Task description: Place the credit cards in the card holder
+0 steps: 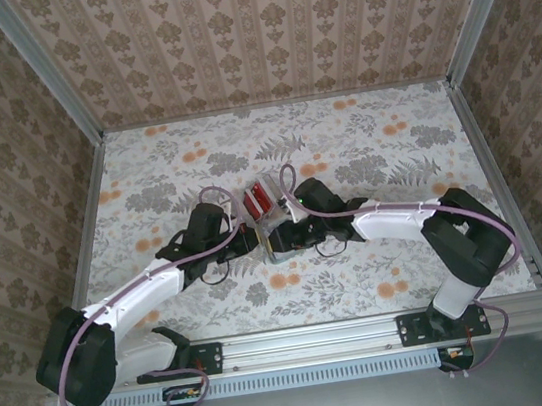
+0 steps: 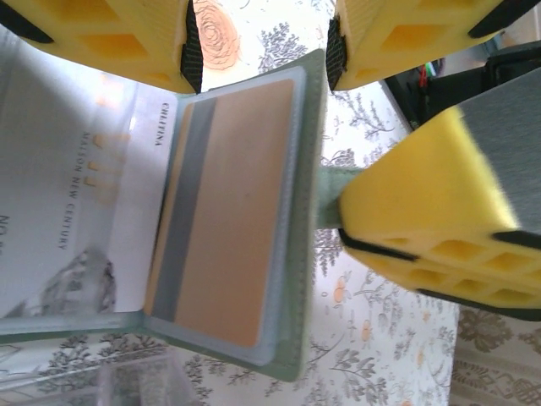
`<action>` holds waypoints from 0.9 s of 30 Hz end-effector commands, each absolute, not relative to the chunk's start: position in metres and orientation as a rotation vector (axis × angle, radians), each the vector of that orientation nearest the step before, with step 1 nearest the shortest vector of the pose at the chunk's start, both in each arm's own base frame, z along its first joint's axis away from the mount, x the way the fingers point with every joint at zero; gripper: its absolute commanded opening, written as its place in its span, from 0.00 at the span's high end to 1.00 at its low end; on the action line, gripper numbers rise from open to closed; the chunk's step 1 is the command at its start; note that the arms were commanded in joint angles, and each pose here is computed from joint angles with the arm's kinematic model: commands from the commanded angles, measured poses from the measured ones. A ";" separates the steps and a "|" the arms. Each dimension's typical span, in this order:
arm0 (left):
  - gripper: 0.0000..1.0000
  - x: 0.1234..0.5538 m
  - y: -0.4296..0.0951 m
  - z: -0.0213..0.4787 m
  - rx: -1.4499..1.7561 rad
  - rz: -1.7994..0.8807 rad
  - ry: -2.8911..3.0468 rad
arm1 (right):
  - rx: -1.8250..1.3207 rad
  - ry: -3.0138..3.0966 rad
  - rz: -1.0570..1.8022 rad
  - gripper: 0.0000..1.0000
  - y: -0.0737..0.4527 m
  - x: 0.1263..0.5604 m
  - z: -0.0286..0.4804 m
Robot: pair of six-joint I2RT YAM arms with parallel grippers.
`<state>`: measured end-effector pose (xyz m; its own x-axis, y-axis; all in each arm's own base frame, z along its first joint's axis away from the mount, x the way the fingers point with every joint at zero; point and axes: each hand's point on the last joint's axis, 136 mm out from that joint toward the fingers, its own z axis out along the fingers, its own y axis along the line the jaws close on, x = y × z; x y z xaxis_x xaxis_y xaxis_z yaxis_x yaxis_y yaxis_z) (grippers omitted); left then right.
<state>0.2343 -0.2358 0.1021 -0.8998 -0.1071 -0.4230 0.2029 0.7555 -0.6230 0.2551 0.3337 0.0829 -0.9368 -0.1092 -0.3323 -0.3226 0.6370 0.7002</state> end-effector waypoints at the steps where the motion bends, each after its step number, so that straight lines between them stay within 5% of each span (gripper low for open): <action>1: 1.00 0.233 -0.237 0.103 0.065 -0.990 2.517 | -0.346 2.627 1.139 0.55 0.333 0.260 0.077; 27: 1.00 0.234 -0.236 0.100 0.063 -0.988 2.525 | -0.396 2.627 1.141 0.55 0.342 0.257 0.080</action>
<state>0.2345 -0.2367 0.0983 -0.9066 -0.1033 -0.4092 0.1973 0.7534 -0.6273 0.2576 0.3438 0.0753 -0.9398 -0.1372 -0.3130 -0.3237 0.6508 0.6868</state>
